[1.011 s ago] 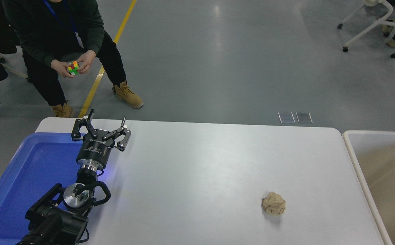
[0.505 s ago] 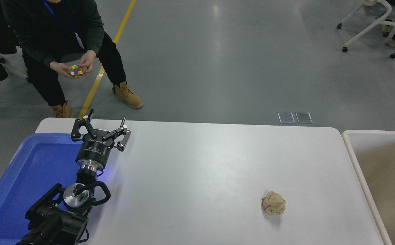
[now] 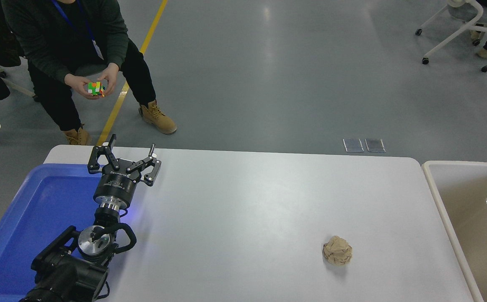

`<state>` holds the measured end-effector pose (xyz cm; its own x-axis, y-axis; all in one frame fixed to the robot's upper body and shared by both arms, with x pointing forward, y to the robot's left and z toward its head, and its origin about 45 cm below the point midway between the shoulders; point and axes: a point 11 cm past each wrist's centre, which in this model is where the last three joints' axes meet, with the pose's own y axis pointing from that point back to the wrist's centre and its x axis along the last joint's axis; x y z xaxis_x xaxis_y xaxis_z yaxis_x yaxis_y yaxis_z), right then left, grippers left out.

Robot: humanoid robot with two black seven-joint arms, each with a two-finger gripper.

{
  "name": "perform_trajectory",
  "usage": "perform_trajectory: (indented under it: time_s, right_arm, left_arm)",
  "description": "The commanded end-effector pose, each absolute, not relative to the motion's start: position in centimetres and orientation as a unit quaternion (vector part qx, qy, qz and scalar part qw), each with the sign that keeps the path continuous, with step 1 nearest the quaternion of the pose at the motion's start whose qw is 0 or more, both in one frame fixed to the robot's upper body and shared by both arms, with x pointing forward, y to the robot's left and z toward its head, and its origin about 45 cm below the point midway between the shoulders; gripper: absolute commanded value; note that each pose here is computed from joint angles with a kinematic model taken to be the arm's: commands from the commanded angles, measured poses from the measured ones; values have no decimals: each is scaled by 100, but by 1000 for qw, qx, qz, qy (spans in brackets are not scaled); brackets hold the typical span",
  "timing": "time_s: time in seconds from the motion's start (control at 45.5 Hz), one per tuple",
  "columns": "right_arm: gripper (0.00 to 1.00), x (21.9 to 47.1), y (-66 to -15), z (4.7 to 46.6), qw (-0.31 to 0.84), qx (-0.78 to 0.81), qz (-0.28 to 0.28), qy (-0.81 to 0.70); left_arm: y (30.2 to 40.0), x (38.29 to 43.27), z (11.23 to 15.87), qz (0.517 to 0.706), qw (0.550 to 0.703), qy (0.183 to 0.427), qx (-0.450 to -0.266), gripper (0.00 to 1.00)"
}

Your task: Pick up foil plate and place in dustbin

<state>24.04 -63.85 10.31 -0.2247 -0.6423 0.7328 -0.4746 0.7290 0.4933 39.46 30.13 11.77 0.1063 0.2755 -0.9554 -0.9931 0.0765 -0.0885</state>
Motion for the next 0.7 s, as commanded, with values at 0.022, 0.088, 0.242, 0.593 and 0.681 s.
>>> perform_trajectory:
  time_s: [0.022,0.088,0.242,0.593,0.681]
  right_arm:
    - [100,2409,-6263,885,487,370,-104,-784]
    - [100,2404,-6263,879,488,371,-105,-783]
    - [100,2412,-6259,880,491,374,-103,-780]
    - [100,2825,-6212,1160,481,408,-74,-772]
    - [100,3032,-6196,1339,476,425,-62,-767]
  left_arm:
    - [3012,3946,1177,524,605,415,-433,99]
    - [3013,3946,1177,524,605,415,-433,99]
    - [3012,3946,1177,524,605,415,-433,99]
    - [3012,3946,1177,524,605,415,-433,99]
    - [3009,3948,1183,523,606,414,-433,99]
